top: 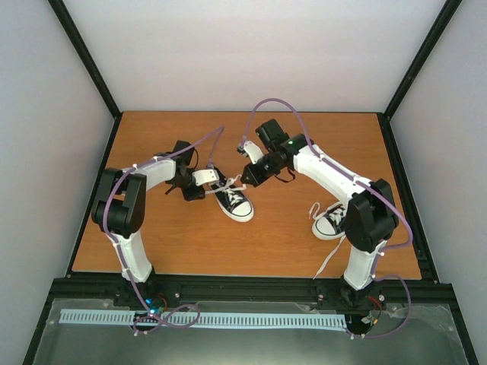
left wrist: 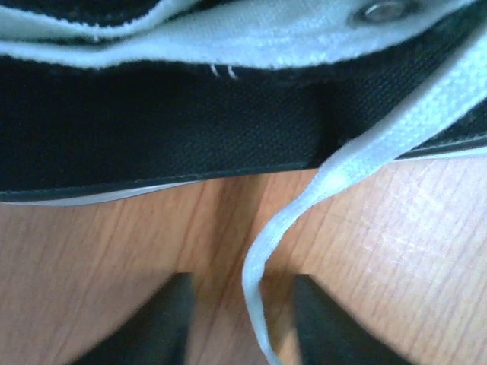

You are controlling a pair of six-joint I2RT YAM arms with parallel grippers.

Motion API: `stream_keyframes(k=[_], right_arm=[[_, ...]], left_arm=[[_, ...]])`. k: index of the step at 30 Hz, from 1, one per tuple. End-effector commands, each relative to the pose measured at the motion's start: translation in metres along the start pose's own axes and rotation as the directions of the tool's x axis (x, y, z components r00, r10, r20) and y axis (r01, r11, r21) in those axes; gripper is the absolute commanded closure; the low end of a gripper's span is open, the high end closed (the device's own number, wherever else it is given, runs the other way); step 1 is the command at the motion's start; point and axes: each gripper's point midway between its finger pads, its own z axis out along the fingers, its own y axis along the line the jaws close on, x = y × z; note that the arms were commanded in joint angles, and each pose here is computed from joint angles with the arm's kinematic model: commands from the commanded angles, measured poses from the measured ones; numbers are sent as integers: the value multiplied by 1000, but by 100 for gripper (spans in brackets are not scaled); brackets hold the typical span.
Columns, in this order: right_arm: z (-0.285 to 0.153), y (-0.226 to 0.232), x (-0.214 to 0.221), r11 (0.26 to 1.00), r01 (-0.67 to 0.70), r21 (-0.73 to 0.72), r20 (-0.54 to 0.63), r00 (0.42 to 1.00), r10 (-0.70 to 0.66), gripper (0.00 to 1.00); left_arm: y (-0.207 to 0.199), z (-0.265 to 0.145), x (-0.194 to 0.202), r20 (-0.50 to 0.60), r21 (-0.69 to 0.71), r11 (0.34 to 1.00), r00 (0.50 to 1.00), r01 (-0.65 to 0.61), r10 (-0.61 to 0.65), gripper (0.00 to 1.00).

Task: Tie the shoes
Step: Tie the shoelace on the shoe.

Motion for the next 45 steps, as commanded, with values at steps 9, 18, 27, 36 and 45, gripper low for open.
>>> stream_keyframes(k=[9,18,27,36,45], right_arm=[[-29,-52,20,931,40,363,-124,992,6,97],[-34,-67,25,896,62,441,-155,988,8,97],[42,-55,52,983,-13,186,-156,987,43,97],[58,-55,78,988,-103,114,-128,985,117,97],[16,-98,83,949,-170,265,-39,982,187,97]], left_arm=[[5,-35,8,4,-99,992,997,78,-78,99],[11,-31,27,-39,-116,977,982,181,-186,99],[0,26,-34,-74,-41,992,990,121,-123,99],[-1,29,-80,34,56,990,990,132,-134,99],[30,-49,-55,108,3,962,956,274,-273,99]])
